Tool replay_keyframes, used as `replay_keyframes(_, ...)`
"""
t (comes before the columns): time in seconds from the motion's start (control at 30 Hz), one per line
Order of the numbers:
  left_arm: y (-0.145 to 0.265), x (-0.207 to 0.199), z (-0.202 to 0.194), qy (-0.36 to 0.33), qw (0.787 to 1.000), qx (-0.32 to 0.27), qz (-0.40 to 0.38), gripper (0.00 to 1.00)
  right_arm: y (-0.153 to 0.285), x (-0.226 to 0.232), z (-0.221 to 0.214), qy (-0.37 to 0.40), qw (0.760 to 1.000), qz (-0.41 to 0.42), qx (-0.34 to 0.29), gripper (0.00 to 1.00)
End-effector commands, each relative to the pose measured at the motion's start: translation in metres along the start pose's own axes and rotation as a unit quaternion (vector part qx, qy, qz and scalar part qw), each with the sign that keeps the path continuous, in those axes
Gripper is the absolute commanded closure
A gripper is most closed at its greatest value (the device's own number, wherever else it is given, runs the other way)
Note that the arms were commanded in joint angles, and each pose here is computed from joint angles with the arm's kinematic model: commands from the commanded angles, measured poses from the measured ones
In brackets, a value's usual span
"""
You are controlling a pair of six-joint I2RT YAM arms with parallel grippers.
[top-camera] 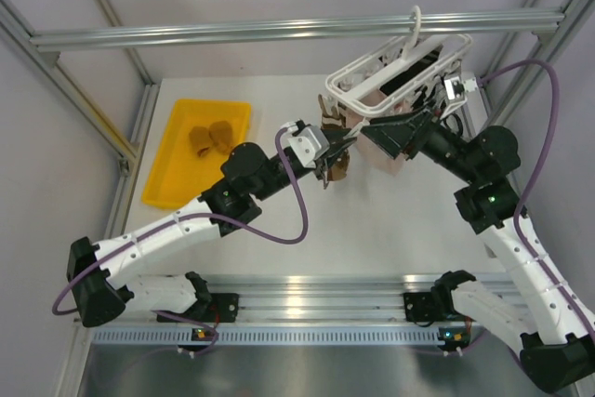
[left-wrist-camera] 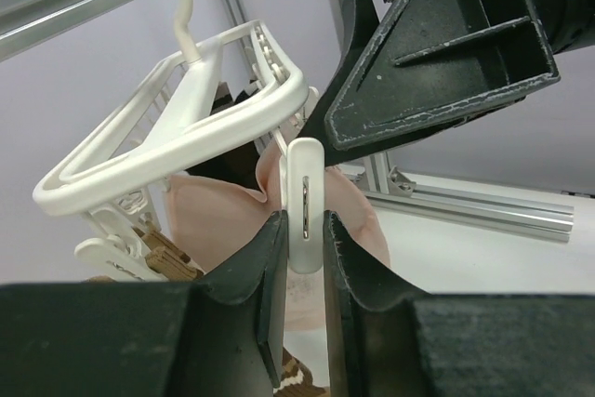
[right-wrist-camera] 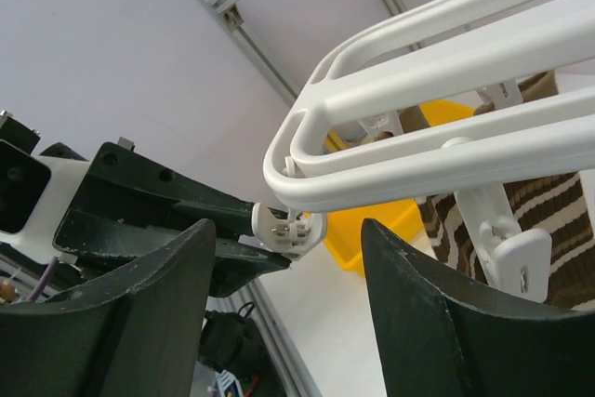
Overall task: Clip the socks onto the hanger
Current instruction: Open the clamp at the hanger.
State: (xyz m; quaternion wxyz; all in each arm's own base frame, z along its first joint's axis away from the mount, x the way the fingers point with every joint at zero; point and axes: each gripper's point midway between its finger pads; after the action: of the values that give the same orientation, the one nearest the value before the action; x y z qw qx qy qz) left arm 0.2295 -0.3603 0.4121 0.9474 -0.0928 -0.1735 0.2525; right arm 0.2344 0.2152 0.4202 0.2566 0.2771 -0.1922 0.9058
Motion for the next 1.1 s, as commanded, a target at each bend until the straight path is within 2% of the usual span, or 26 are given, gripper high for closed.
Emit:
replay_keyframes(0.0, 0.003, -0.008, 0.020, 0.017, 0.999, -0.036, -0.022, 1.00, -0.001, 0.012, 0.017, 0.021, 0.999, 0.025, -0.033, 0.37)
replay_keyframes(0.33, -0.002, -0.008, 0.017, 0.010, 0.999, -0.030, -0.026, 1.00, -0.005, 0.006, 0.009, 0.003, 1.000, 0.021, -0.018, 0.43)
replay_keyframes(0.53, -0.004, -0.008, 0.016, 0.009, 0.999, -0.028, -0.026, 1.00, -0.004, 0.007, 0.003, 0.002, 1.000, 0.029, -0.010, 0.54)
replay_keyframes(0.67, -0.005, -0.008, 0.012, 0.006, 0.999, -0.024, -0.026, 1.00, -0.004, 0.008, 0.000, -0.005, 0.999, 0.033, -0.002, 0.56)
replay_keyframes(0.7, -0.006, -0.009, 0.013, 0.006, 0.999, -0.025, -0.027, 1.00, -0.004, 0.008, 0.000, -0.005, 0.999, 0.033, -0.003, 0.60)
replay_keyframes(0.73, -0.005, -0.010, 0.012, 0.006, 0.999, -0.025, -0.030, 1.00, -0.004, 0.007, -0.001, -0.005, 0.999, 0.033, -0.002, 0.69)
replay_keyframes(0.8, -0.006, -0.009, 0.013, 0.003, 0.999, -0.026, -0.030, 1.00, -0.005, 0.008, -0.002, -0.008, 0.999, 0.035, 0.002, 0.75)
replay_keyframes(0.83, -0.006, -0.010, 0.011, 0.004, 0.999, -0.023, -0.031, 1.00, -0.004, 0.008, -0.003, -0.009, 0.999, 0.036, 0.003, 0.84)
replay_keyframes(0.9, -0.007, -0.010, 0.012, 0.002, 0.999, -0.020, -0.033, 1.00, -0.004, 0.008, -0.003, -0.005, 0.999, 0.036, 0.002, 0.92)
replay_keyframes(0.93, -0.006, -0.010, 0.012, 0.001, 0.999, -0.020, -0.033, 0.97, -0.004, 0.007, -0.003, -0.005, 0.999, 0.035, 0.001, 0.97)
replay_keyframes(1.0, -0.004, -0.011, 0.011, 0.001, 0.999, -0.014, -0.038, 0.85, -0.004, 0.008, -0.002, -0.002, 0.999, 0.037, 0.000, 1.00)
replay_keyframes(1.03, -0.003, -0.011, 0.011, 0.002, 0.999, -0.012, -0.037, 0.66, -0.004, 0.007, -0.002, -0.002, 0.999, 0.037, 0.000, 1.00)
replay_keyframes(1.07, -0.001, -0.010, 0.013, 0.007, 0.999, -0.010, -0.035, 0.58, -0.004, 0.008, -0.002, 0.002, 0.999, 0.038, -0.002, 1.00)
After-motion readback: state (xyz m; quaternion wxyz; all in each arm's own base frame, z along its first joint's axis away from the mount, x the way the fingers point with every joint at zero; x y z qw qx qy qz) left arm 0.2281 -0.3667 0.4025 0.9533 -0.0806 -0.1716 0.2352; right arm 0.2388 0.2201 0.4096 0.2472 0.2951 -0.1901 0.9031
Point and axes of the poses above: each gripper's point midway between its finger pads, its own y axis back along the fingers, its own x axis along the line the jaws close on, z = x × y, and after that the axes turned 2 degrees about -y, right-handed
